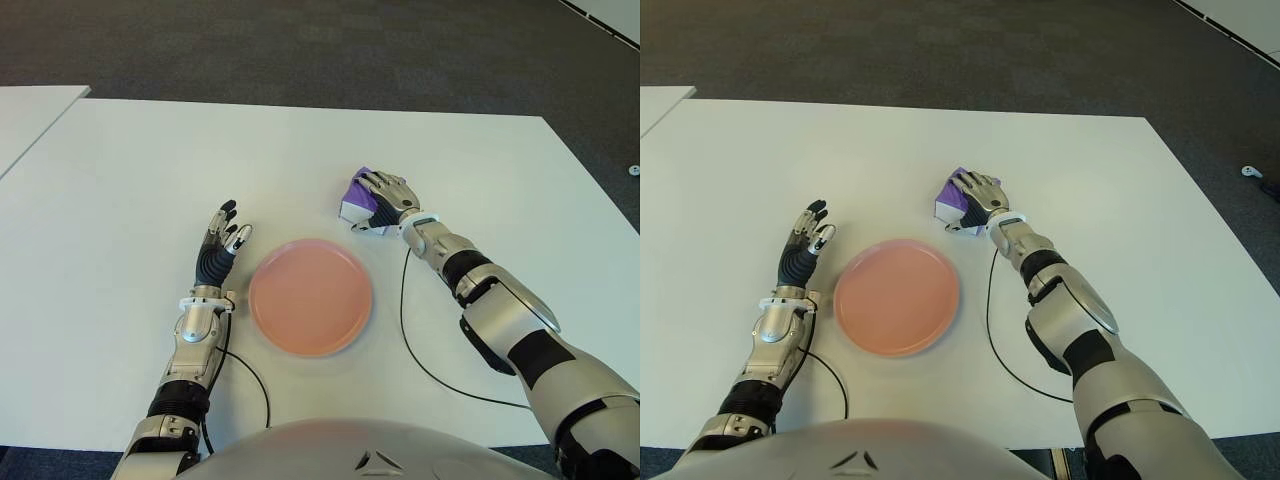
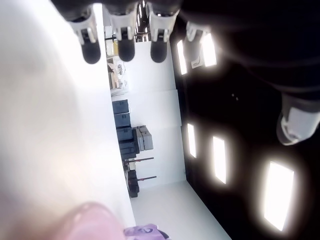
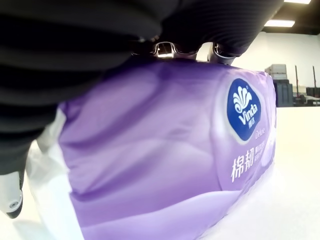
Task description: Put the tissue paper into the plate.
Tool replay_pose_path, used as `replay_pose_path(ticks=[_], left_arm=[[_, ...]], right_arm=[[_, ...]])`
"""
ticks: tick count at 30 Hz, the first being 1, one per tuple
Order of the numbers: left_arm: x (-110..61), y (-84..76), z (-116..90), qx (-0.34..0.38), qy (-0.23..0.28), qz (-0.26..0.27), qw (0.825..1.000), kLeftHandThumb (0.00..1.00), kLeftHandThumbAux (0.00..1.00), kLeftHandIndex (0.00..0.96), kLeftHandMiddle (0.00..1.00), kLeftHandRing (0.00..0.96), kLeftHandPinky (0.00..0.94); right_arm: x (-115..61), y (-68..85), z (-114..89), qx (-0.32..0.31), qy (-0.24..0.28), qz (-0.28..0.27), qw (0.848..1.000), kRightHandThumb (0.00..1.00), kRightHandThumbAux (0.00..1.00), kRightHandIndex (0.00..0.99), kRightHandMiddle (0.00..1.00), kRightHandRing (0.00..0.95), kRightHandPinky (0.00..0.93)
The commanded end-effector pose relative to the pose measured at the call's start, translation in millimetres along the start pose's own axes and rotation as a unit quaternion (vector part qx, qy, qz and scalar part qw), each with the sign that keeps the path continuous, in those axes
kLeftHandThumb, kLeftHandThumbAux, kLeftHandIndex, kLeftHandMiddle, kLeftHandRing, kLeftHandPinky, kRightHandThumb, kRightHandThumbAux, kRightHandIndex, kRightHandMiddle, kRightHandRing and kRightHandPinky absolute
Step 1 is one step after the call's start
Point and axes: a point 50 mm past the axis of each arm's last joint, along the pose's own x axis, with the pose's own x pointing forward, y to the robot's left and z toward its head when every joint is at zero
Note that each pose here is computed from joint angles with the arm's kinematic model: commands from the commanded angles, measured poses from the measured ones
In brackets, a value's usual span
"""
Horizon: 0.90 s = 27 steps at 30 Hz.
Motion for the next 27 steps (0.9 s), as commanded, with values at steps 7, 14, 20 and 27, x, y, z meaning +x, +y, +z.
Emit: replay_pose_path(ticks=[7,14,20,27], left_arm=[[-31.6,-1.9,-30.7,-0.009,0.09,0.0,0.996,0.0,0.409,0.0,0.0,0.0,0.0],[-31.8,-1.4,-30.1,-0.009,0.09,0.003,0.996,0.0,0.408,0.0,0.0,0.0,0.0],[-32.4,-0.8,-29.2,-0.009,0.09,0.005,0.996,0.0,0.415,0.0,0.0,0.0,0.0],[-32.6,-0.3,-28.6,-0.008,0.091,0.005,0.996,0.0,0.416,0.0,0.0,0.0,0.0]], right_arm=[[-49.4,97.2,5.2,-0.013,0.024,0.212,0.977,0.715,0.487,0.139,0.209,0.234,0.323],[-51.3,101.3,5.8,-0.01,0.039,0.215,0.976,0.86,0.613,0.354,0.417,0.41,0.435],[-54.9,107.6,9.4,0.016,0.06,0.2,0.978,0.944,0.652,0.422,0.481,0.449,0.527],[-57.1,111.0,11.9,0.022,0.071,0.184,0.98,0.951,0.655,0.438,0.463,0.477,0.619]])
